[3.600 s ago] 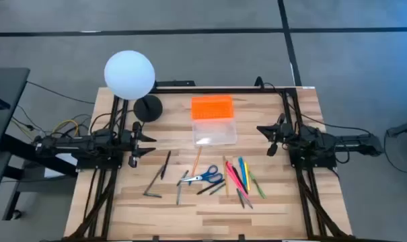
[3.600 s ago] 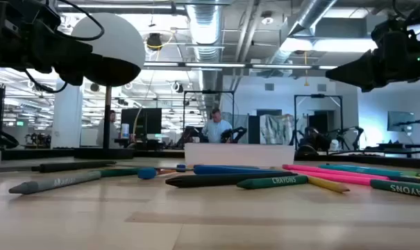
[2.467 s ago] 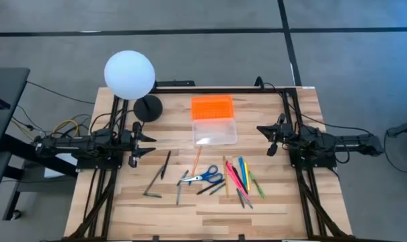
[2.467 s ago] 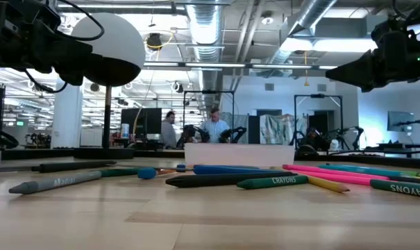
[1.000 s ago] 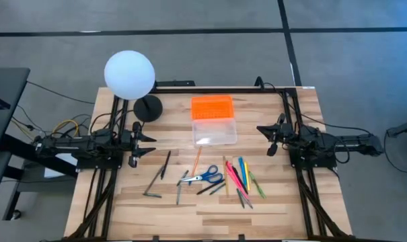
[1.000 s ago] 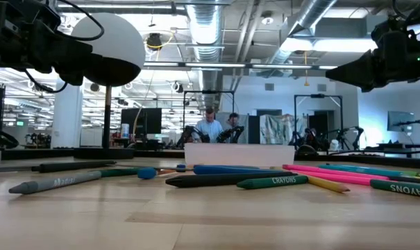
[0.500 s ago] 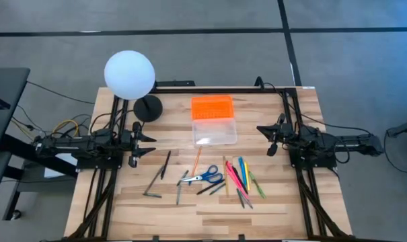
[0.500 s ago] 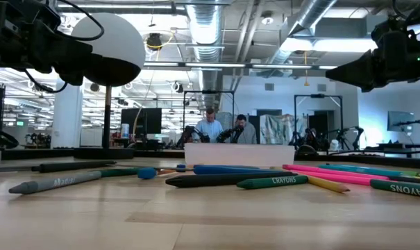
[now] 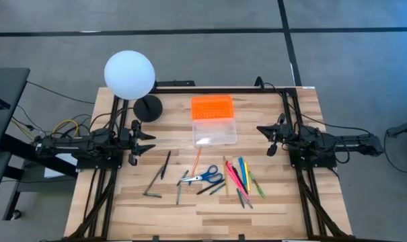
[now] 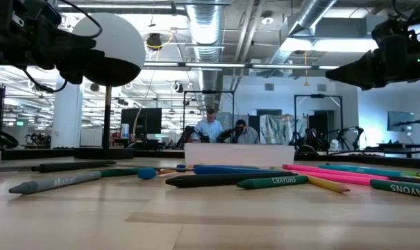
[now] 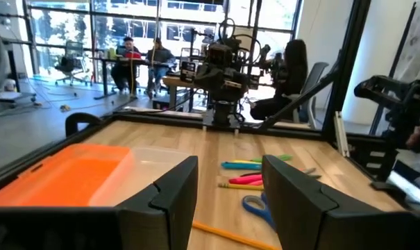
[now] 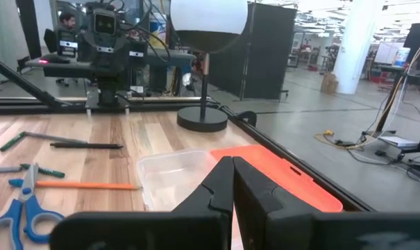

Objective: Pick & place school supplies into a supply box
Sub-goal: Put the gray pen into the orange supply box

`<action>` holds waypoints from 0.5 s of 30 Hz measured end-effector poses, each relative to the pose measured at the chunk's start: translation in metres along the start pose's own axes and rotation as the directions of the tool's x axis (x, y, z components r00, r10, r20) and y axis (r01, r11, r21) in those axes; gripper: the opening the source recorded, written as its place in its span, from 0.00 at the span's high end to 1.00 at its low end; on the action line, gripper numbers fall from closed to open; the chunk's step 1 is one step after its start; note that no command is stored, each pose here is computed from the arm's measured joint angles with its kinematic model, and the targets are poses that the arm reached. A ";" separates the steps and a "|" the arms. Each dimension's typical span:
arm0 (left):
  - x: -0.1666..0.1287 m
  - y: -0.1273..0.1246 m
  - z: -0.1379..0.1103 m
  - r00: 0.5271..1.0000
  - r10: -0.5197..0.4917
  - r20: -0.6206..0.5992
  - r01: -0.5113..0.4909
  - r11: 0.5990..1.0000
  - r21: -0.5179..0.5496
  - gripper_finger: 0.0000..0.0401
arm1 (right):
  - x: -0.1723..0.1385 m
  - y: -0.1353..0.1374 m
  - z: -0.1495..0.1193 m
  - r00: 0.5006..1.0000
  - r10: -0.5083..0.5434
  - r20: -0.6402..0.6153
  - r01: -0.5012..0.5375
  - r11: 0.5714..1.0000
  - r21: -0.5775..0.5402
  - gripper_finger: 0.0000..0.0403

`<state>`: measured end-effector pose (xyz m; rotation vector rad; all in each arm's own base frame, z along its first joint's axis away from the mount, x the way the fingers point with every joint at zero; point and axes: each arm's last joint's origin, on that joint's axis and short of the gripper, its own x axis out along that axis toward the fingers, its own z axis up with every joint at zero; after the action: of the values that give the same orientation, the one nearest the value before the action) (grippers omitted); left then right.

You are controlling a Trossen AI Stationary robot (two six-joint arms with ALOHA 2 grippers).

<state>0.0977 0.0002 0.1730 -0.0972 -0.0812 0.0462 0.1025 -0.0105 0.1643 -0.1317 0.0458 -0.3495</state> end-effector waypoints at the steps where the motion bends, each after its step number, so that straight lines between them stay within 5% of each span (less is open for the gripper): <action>1: 0.000 0.000 0.000 1.000 0.000 0.000 0.000 1.000 -0.004 0.61 | 0.000 0.000 0.000 1.000 0.000 0.002 0.000 1.000 0.001 1.00; 5: 0.000 0.000 0.000 1.000 0.000 0.001 0.000 1.000 -0.020 0.61 | 0.000 0.000 0.002 1.000 0.003 0.023 -0.006 0.992 0.124 1.00; 10: 0.000 0.000 0.002 1.000 -0.002 0.017 0.003 0.997 -0.082 0.61 | 0.000 0.000 0.002 1.000 0.002 0.023 -0.011 0.928 0.374 1.00; 15: 0.000 0.000 0.000 1.000 0.000 -0.004 0.000 0.995 -0.101 0.61 | 0.000 0.000 0.002 1.000 -0.002 0.022 -0.007 0.911 0.413 1.00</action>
<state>0.0977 0.0002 0.1727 -0.1981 -0.0792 0.0421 0.1025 -0.0105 0.1665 0.2857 -0.0506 -0.3485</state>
